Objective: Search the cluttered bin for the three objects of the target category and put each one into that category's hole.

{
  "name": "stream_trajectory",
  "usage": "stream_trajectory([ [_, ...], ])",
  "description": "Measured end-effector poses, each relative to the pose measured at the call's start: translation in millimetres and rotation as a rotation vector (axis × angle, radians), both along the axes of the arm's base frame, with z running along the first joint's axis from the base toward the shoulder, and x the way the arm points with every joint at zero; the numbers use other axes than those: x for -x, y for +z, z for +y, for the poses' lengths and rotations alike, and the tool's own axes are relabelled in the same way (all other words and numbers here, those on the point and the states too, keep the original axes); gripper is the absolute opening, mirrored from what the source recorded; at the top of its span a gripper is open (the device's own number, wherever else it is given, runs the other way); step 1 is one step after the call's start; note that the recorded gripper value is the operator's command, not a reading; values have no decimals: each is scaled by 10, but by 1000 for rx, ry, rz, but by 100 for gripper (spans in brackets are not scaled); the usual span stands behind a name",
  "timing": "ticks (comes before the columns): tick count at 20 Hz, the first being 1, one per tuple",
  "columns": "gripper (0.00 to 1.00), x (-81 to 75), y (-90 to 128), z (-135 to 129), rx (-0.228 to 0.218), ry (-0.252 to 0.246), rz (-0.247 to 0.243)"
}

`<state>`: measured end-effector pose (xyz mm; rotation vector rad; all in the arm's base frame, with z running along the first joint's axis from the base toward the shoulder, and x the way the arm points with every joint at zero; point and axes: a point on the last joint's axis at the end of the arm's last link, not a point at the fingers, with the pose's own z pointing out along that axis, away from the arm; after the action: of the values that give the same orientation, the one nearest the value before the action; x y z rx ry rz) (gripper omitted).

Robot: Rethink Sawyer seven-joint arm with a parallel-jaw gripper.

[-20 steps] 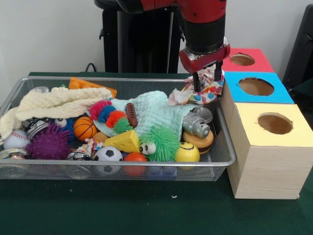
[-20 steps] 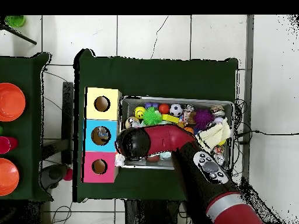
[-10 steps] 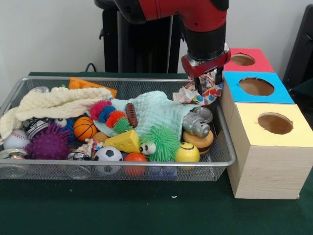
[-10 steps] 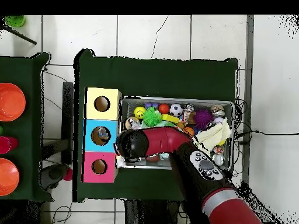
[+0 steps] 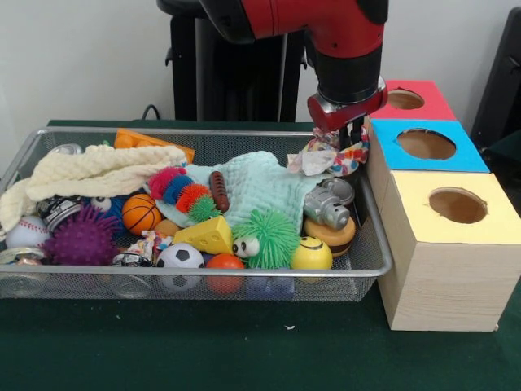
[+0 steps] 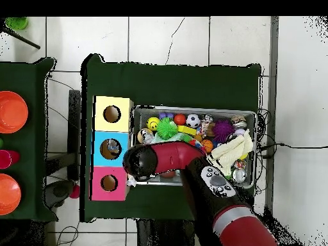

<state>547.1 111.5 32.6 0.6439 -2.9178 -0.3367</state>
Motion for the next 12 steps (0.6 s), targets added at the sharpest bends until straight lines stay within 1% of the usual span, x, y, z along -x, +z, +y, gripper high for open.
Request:
stream_trajectory([
  [6, 0, 10, 46, 101, 18, 25, -11],
  [10, 0, -20, 82, 82, 46, 38, -29],
  [12, 0, -55, 111, 56, 71, 56, -50],
])
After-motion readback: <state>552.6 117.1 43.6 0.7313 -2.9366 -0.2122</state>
